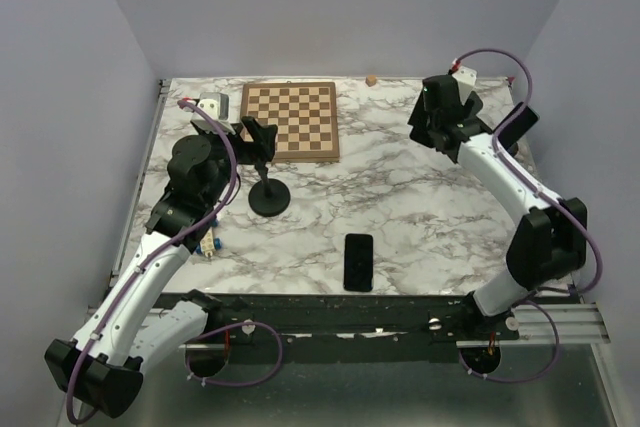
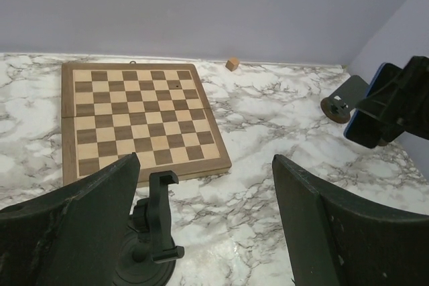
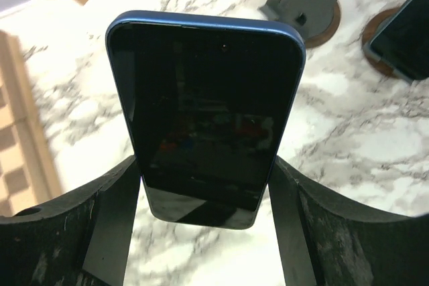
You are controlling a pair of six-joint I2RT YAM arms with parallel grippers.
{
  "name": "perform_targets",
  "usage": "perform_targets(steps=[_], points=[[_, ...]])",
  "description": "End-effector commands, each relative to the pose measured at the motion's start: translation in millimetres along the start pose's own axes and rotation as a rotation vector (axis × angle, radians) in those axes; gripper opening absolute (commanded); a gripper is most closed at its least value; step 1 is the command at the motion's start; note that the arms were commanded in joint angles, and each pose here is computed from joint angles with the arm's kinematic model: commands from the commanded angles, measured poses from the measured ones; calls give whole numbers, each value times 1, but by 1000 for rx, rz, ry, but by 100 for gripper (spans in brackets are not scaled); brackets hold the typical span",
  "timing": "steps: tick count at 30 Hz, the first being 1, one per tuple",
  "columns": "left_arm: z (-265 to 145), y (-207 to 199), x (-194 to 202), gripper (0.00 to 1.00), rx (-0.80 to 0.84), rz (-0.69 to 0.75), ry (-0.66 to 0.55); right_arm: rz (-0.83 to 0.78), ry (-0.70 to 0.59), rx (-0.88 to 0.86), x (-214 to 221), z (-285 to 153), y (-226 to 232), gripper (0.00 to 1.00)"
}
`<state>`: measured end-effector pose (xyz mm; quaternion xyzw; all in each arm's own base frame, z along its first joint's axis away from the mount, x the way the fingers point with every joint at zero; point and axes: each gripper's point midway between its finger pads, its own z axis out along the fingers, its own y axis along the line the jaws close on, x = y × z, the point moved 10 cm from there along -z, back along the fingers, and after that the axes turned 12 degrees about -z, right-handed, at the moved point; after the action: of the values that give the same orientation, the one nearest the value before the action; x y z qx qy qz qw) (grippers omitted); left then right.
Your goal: Remove the phone from the phone stand
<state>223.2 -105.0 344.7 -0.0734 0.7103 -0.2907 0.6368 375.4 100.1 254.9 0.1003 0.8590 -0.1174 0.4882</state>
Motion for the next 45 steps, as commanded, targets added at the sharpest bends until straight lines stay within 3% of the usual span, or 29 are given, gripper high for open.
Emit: perform_targets(steps=[1, 12, 19, 23, 32, 45], points=[[-2, -5, -7, 88, 28, -14, -10, -43, 40, -217, 19, -31, -10, 1], [-1, -4, -5, 88, 25, -10, -10, -112, 362, -423, 94, -62, -17, 1], [-1, -4, -5, 88, 24, -10, -6, -169, 561, -456, 128, -87, -16, 1], [-3, -6, -6, 88, 33, -12, -12, -111, 634, -524, 153, -106, -17, 1], [-3, -8, -3, 88, 41, -14, -2, -116, 753, -495, 211, -138, -11, 1], [0, -6, -2, 88, 29, -6, 6, -186, 746, -443, 238, -150, -7, 1]])
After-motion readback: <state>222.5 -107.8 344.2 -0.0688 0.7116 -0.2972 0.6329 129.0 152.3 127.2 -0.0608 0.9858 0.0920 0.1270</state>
